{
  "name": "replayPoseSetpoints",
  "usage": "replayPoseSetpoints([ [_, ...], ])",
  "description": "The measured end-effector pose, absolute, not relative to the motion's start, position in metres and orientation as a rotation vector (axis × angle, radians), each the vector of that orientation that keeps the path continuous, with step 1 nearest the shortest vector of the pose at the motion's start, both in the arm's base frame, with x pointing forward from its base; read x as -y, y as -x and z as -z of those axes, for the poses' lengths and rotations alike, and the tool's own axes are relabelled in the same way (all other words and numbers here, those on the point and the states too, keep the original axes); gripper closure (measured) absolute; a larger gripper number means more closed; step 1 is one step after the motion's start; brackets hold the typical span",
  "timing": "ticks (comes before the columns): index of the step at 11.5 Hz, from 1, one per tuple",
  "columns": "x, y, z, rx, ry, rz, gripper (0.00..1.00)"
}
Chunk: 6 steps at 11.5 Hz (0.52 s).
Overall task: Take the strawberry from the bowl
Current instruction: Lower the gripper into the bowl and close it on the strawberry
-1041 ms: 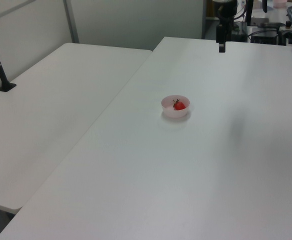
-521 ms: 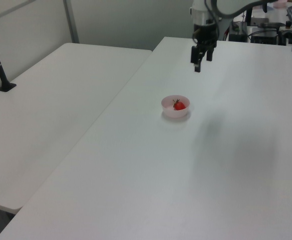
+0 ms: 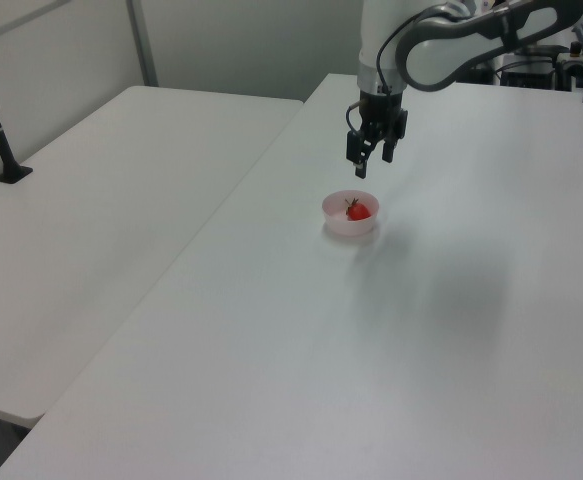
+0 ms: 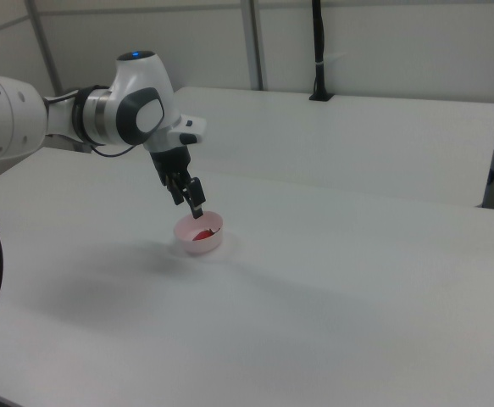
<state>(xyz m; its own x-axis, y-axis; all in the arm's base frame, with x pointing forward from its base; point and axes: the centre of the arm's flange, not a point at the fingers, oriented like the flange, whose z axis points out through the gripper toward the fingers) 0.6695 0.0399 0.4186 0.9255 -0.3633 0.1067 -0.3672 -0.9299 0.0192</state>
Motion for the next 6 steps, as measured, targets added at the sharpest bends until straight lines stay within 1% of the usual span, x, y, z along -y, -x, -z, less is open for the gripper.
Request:
replayPoseSetpoints([
  [1, -0.040, -0.673, -0.411, 0.603, -3.042, -0.169, 0.22],
  [2, -0.041, -0.677, -0.403, 0.636, -3.040, -0.192, 0.22],
  [6, -0.043, -0.689, -0.368, 0.710, -3.034, -0.235, 0.22],
])
